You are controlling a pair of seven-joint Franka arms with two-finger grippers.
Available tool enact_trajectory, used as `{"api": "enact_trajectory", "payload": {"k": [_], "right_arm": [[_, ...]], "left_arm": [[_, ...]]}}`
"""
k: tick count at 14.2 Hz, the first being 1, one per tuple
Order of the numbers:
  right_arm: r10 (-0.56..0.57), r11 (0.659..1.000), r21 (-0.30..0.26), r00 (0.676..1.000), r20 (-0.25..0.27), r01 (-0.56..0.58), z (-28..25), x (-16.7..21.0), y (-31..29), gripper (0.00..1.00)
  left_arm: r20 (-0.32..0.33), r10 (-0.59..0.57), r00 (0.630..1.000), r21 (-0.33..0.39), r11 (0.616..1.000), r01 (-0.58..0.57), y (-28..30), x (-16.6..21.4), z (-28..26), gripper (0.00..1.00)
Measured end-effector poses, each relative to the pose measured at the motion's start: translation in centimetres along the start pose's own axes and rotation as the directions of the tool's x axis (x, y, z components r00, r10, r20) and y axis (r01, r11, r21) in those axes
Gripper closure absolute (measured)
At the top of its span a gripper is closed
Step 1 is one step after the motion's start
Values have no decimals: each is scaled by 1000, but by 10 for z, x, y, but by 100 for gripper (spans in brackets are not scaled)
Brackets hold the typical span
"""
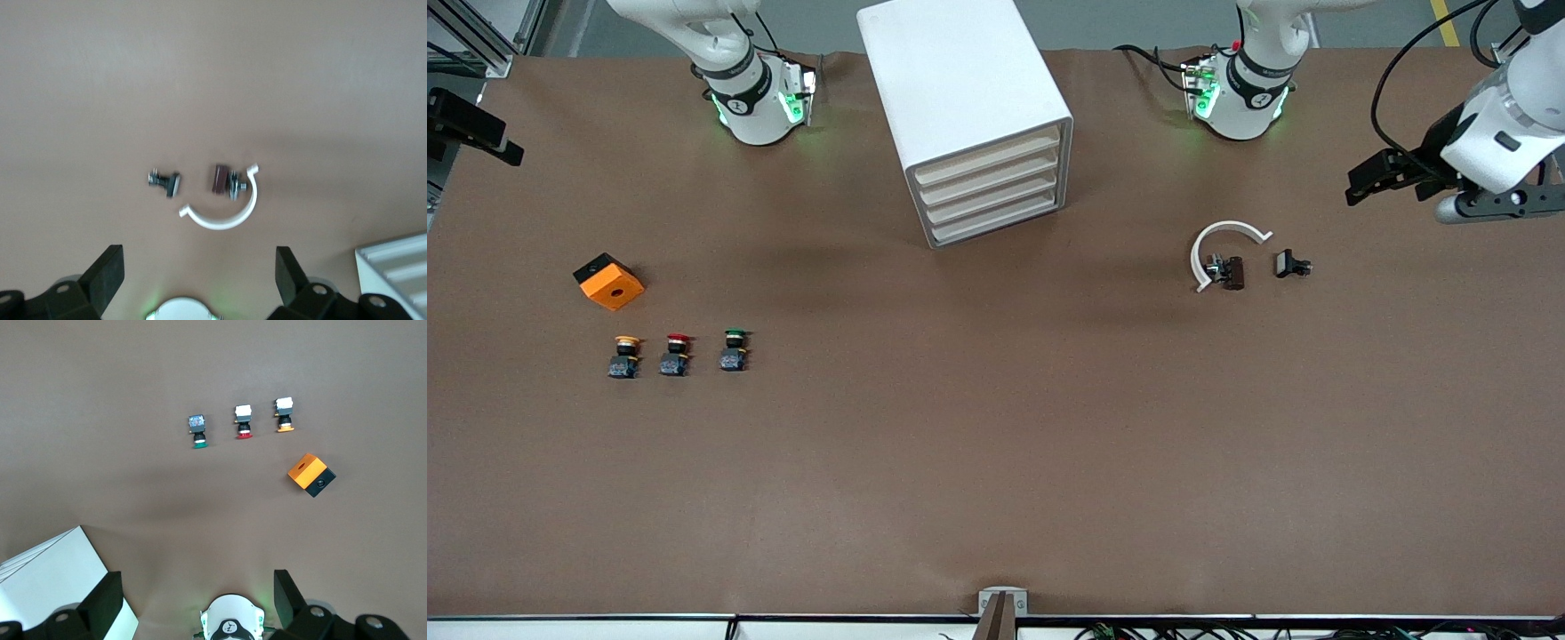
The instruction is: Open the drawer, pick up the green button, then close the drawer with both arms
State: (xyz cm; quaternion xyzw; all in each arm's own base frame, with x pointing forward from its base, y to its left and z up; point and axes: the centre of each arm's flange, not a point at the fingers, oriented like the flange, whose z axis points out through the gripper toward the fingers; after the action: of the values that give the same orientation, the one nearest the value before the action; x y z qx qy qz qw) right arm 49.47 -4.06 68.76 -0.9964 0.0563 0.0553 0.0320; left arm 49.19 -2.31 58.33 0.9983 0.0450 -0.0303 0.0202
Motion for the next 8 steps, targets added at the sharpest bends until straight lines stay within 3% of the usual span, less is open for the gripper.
{"api": "enact_trajectory", "payload": {"k": [3, 8], "right_arm": [[-12, 1000, 0, 1000, -13, 12, 8, -7, -5, 0], [-25, 1000, 0, 999, -28, 25, 6, -18, -11, 0]], "left_arm": [[-49, -8, 999, -4, 1000, 8, -4, 30, -15, 0], [-73, -6, 997, 10, 1000, 7, -4, 72, -19, 0]]}}
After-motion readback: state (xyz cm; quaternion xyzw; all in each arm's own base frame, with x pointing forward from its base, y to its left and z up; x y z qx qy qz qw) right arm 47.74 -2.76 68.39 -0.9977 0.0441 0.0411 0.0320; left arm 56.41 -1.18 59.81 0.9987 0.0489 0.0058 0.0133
